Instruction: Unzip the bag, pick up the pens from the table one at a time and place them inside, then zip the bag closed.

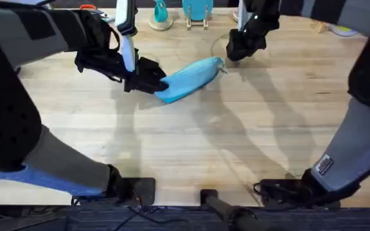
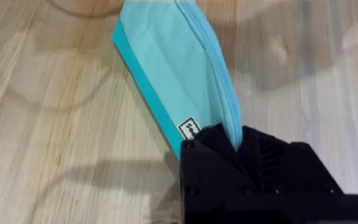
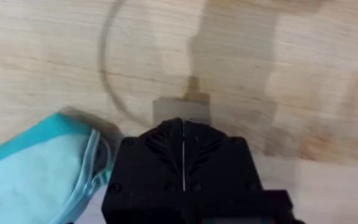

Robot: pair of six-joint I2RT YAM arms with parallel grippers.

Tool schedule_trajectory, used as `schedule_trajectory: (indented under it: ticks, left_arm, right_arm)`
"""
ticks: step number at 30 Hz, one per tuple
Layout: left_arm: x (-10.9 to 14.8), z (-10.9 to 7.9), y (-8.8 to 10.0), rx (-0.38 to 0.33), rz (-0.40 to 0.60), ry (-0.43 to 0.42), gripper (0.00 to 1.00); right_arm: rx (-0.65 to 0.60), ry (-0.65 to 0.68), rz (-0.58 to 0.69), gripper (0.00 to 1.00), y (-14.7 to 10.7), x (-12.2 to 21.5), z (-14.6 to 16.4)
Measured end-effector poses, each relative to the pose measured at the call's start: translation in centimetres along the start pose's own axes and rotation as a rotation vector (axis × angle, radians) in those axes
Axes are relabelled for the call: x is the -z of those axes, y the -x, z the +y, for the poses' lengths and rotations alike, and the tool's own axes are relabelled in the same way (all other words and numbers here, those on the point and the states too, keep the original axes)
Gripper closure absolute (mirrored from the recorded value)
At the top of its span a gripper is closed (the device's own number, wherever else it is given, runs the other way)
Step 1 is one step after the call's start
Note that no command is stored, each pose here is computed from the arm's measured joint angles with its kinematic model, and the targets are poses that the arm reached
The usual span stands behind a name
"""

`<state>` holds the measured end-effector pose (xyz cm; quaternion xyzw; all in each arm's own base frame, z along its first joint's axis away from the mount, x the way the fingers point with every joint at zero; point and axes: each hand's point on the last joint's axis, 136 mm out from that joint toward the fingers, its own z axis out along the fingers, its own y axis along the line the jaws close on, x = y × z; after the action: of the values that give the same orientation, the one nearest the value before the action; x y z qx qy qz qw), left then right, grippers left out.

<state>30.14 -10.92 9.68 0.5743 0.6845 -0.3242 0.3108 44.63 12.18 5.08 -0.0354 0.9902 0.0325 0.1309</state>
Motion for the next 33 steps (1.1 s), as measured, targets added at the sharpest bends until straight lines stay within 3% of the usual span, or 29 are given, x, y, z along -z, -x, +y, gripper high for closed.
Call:
schedule_trajectory:
  ticks: [3,5,11,12,16,22,23,27,28,33]
  left_arm:
    - [0.0,0.0,0.0,0.000,0.000,0.000,0.958]
    - [0.0,0.0,0.0,0.000,0.000,0.000,0.958]
    - [0.0,0.0,0.0,0.000,0.000,0.000,0.958]
    - [0.0,0.0,0.0,-0.001,0.000,0.000,0.958]
    - [0.0,0.0,0.0,-0.002,0.000,0.001,0.955]
    - [0.0,0.0,0.0,-0.002,0.000,0.001,0.904]
    - [0.0,0.0,0.0,-0.004,0.000,0.000,0.819]
    - [0.0,-0.1,0.0,0.005,-0.004,-0.002,0.157]
    - [0.0,-0.2,0.0,0.013,-0.004,-0.005,0.054]
    - [0.0,-0.2,0.1,0.015,-0.006,-0.006,0.006]
  right_arm:
    - [0.000,0.003,-0.014,0.969,0.3,2.3,0.1]
    - [0.000,0.011,-0.052,0.874,0.9,4.7,0.2]
    - [0.047,0.039,-0.226,0.050,3.3,13.4,0.7]
    - [0.053,0.041,-0.241,0.020,3.3,14.6,0.7]
    - [0.072,0.045,-0.279,0.006,2.9,17.6,0.6]
    - [0.077,0.043,-0.274,0.005,1.8,19.2,0.4]
    - [0.078,0.043,-0.269,0.005,1.6,19.2,0.4]
    - [0.083,0.037,-0.238,0.006,0.9,19.1,0.3]
    - [0.084,0.036,-0.233,0.006,0.7,19.0,0.2]
    - [0.084,0.035,-0.223,0.005,0.5,19.0,0.2]
